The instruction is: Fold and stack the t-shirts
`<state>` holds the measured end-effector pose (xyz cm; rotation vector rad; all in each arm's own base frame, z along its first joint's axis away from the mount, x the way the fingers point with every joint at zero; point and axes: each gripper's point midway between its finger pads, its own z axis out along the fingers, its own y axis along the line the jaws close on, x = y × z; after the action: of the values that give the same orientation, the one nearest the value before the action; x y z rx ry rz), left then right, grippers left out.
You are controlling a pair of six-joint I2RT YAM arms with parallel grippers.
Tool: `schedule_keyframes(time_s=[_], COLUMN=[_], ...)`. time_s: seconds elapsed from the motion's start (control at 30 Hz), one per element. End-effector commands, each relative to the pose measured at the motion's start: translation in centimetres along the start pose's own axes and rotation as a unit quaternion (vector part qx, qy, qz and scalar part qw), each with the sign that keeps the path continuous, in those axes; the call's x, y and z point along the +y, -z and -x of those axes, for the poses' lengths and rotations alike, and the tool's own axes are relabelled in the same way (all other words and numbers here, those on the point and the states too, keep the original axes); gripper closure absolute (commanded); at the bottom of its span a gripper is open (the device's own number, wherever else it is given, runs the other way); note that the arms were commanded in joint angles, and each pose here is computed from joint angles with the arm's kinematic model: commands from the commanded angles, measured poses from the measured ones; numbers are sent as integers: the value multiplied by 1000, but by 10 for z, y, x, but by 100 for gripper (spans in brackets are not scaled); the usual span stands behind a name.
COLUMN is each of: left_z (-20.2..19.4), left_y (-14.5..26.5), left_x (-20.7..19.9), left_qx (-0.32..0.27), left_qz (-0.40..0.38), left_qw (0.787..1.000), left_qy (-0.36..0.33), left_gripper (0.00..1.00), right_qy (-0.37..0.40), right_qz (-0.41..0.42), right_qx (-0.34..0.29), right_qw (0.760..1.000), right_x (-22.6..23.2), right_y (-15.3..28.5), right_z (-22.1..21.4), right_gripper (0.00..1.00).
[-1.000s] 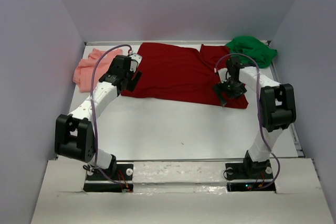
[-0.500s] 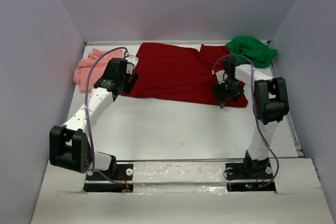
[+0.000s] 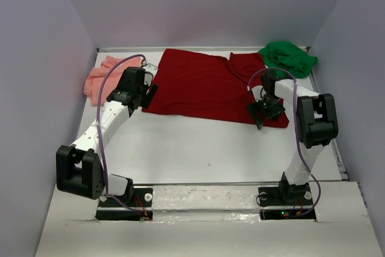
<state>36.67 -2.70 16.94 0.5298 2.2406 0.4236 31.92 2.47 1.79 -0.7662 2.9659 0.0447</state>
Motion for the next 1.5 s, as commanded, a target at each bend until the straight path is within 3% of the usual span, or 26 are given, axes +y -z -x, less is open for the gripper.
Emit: schedule_keyframes(time_s=[0.0, 0.23, 0.5, 0.77, 0.93, 1.07, 1.47], left_z=[1, -4, -9, -6, -8, -6, -7], left_y=[12, 11, 8, 5, 2, -3, -31], left_x=[7, 2, -5, -11, -12, -14, -37], left_qx=[-14, -12, -7, -6, 3, 9, 50], left_qz=[8, -2, -13, -27, -28, -28, -57], left_qw=[1000, 1000, 1000, 1000, 1000, 1000, 997], left_qy=[2, 3, 1, 9, 8, 8, -17], left_gripper=[1, 1, 1, 1, 1, 1, 2], right_qy=[-27, -42, -38, 2, 25, 53, 74], right_qz=[44, 27, 33, 78, 94, 101, -9], right_qx=[79, 86, 48, -86, -149, -159, -178], right_qw=[996, 995, 998, 993, 984, 981, 981], right_x=[11, -13, -15, -7, -5, 4, -21], right_y=[-13, -3, 33, 117, 148, 143, 87], right_z=[-51, -62, -39, 25, 56, 77, 154], right_gripper=[0, 0, 0, 0, 0, 0, 11])
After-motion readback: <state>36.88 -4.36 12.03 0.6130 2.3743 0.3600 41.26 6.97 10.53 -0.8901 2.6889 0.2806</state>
